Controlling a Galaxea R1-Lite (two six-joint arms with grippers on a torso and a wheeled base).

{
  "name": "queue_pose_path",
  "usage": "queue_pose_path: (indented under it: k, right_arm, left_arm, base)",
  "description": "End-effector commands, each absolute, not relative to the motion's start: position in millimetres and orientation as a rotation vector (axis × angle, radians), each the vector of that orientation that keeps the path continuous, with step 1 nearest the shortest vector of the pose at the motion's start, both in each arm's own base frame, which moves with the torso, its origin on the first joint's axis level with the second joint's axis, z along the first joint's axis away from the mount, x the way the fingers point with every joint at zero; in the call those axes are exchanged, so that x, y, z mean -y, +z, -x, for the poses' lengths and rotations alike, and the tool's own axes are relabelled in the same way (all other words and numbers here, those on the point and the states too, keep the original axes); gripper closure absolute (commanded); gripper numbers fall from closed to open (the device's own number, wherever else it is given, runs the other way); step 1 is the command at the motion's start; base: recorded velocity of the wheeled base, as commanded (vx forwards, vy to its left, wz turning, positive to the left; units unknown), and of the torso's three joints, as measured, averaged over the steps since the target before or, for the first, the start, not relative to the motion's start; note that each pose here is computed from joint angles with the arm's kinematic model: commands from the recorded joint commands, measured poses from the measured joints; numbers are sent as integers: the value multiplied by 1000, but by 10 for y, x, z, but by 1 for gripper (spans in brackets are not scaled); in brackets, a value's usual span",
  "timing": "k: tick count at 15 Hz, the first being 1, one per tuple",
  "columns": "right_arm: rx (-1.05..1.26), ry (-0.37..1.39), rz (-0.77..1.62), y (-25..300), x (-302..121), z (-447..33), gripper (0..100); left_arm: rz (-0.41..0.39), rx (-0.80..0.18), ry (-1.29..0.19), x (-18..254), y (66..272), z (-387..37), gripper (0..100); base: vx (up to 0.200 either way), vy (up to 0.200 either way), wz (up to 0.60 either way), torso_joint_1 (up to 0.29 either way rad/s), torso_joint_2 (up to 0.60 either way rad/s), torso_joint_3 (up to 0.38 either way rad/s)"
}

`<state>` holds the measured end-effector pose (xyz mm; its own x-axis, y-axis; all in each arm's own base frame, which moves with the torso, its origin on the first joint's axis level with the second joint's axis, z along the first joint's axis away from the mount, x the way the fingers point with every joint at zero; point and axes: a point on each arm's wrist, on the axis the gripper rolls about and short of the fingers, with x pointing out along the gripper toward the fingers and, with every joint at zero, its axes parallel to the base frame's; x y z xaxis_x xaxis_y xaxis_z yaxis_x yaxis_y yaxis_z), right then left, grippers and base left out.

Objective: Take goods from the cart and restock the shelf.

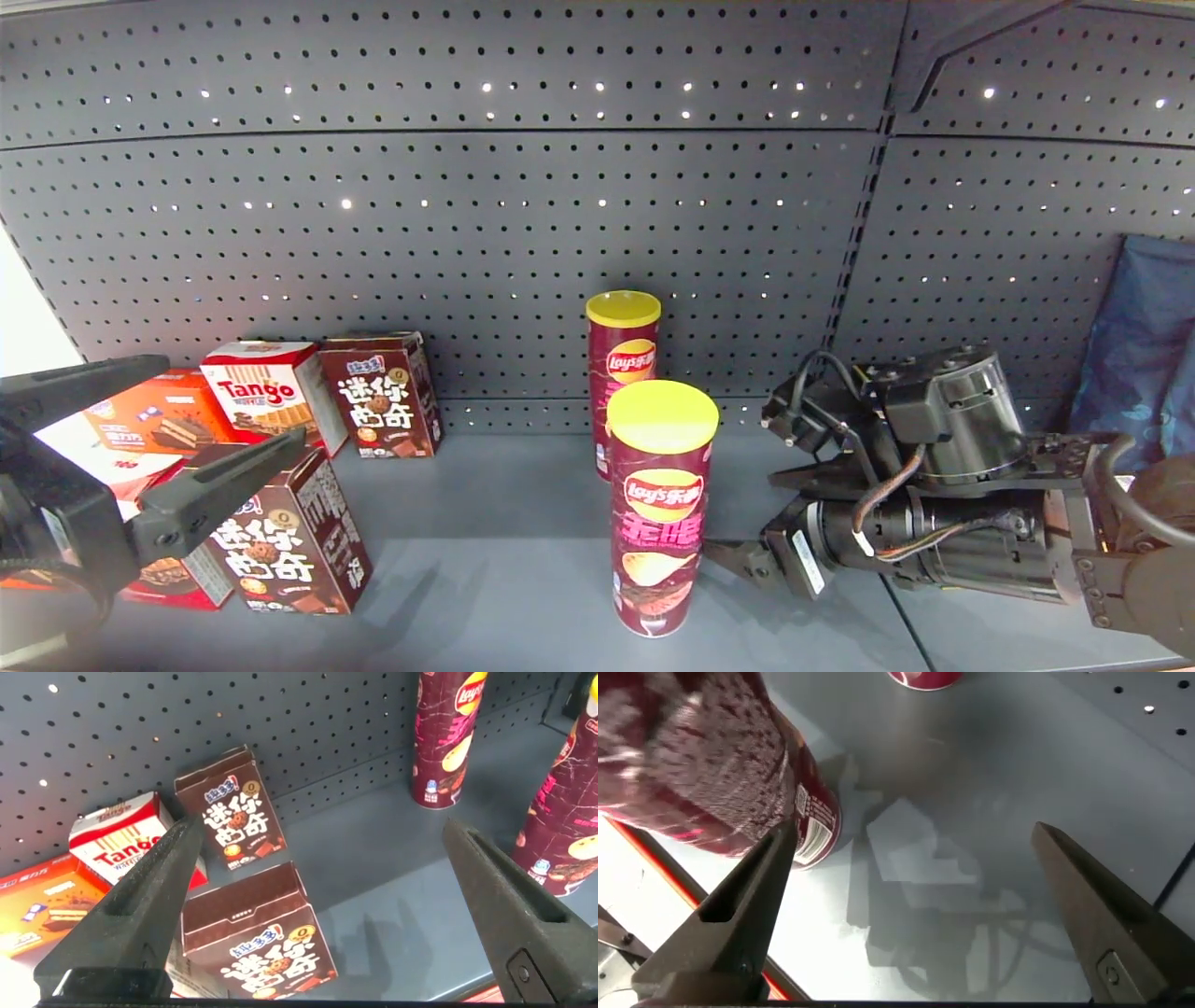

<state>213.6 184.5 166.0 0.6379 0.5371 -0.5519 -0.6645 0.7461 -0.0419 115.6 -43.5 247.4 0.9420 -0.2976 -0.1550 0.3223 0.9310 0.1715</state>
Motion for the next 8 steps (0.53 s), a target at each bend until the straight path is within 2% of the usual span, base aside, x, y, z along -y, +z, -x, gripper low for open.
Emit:
queue_pose_path:
  k: [1, 8]
  right_arm:
    - [-551, 700, 258, 1633, -1874, -2143, 0]
    - [-560, 710, 266, 1598, -1939, -2163, 0]
  left_arm:
    - [-197, -129, -318, 436, 2468, -1156, 0]
    - [-196, -131, -315, 434, 2463, -1157, 0]
  base:
    - [0, 0, 0, 0, 0, 0]
    - [0, 0, 0, 0, 0, 0]
